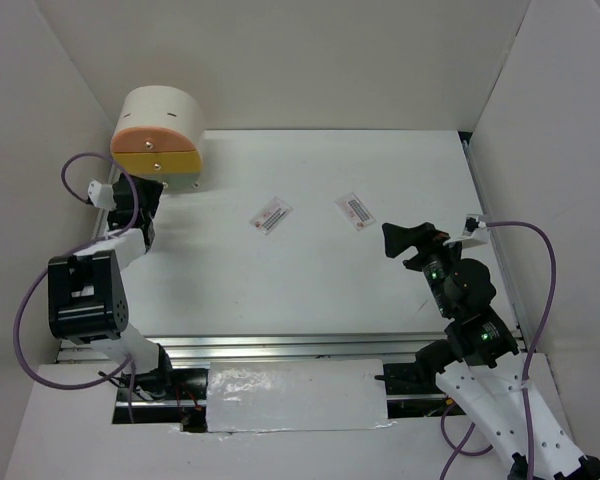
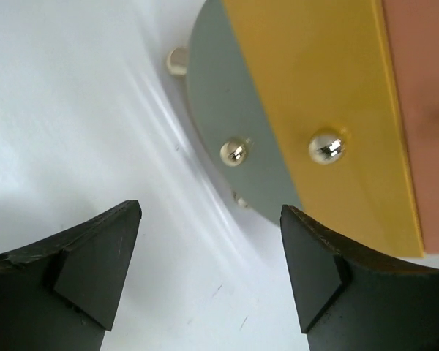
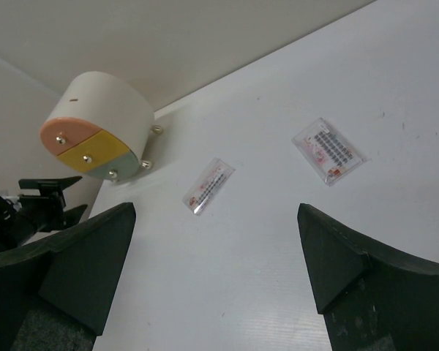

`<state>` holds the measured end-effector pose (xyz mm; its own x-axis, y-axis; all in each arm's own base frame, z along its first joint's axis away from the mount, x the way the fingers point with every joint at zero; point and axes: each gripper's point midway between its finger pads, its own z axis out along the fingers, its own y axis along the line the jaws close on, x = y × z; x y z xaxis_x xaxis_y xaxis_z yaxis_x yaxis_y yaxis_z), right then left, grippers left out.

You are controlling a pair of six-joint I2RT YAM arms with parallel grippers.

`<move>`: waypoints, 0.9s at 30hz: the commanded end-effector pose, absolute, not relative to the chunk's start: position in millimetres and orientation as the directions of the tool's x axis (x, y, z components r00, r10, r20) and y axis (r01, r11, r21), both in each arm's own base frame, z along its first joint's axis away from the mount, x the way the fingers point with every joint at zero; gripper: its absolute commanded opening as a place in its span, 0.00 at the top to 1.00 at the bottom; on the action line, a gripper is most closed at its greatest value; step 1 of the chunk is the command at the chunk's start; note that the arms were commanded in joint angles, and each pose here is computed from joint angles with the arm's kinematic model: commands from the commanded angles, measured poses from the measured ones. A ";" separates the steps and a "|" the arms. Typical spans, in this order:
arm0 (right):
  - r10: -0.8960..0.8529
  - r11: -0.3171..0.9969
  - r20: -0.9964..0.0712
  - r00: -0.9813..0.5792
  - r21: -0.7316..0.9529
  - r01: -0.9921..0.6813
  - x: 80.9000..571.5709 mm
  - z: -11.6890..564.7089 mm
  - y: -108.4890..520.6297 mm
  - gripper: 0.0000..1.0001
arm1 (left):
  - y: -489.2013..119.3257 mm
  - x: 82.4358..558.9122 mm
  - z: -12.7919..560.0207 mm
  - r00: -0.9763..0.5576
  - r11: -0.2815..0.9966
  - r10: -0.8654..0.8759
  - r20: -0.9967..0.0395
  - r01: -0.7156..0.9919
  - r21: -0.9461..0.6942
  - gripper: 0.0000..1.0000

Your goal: Organize the makeup

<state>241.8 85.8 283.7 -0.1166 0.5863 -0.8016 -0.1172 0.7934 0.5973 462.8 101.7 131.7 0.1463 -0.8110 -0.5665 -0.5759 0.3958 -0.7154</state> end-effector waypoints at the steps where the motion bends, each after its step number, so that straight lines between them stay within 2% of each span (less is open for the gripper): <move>1: 0.594 0.785 -0.800 -0.077 0.599 -0.157 243.3 296.6 87.0 0.00 | 94.6 463.0 143.1 0.228 0.372 -0.833 -0.504 -0.444 -0.815 0.09; 5: 0.596 0.783 -0.799 -0.076 0.600 -0.164 241.6 295.5 87.3 0.00 | 86.8 479.1 134.2 0.190 0.399 -0.861 -0.472 -0.323 -0.858 0.10; 9: 0.597 0.781 -0.799 -0.073 0.599 -0.174 240.5 297.3 87.9 0.00 | 81.1 488.6 137.8 0.186 0.407 -0.879 -0.440 -0.188 -0.894 0.20; 12: 0.594 0.782 -0.800 -0.077 0.598 -0.176 240.8 296.2 88.9 0.00 | 82.5 498.0 145.8 0.200 0.435 -0.871 -0.449 -0.115 -0.893 0.19; 21: 0.592 0.782 -0.802 -0.079 0.595 -0.184 240.8 295.8 90.1 0.00 | 101.7 526.2 124.4 0.186 0.420 -0.880 -0.438 -0.131 -0.898 0.17; 27: 0.590 0.783 -0.803 -0.081 0.594 -0.186 242.1 295.9 91.2 0.00 | 102.7 532.0 112.4 0.174 0.423 -0.880 -0.442 -0.138 -0.896 0.21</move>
<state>240.3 91.0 287.9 -0.1112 0.5910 -0.7990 -0.1602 0.7828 0.6013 521.3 101.8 93.2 0.1519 -0.8876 -0.4348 -0.2257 0.3972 -0.8895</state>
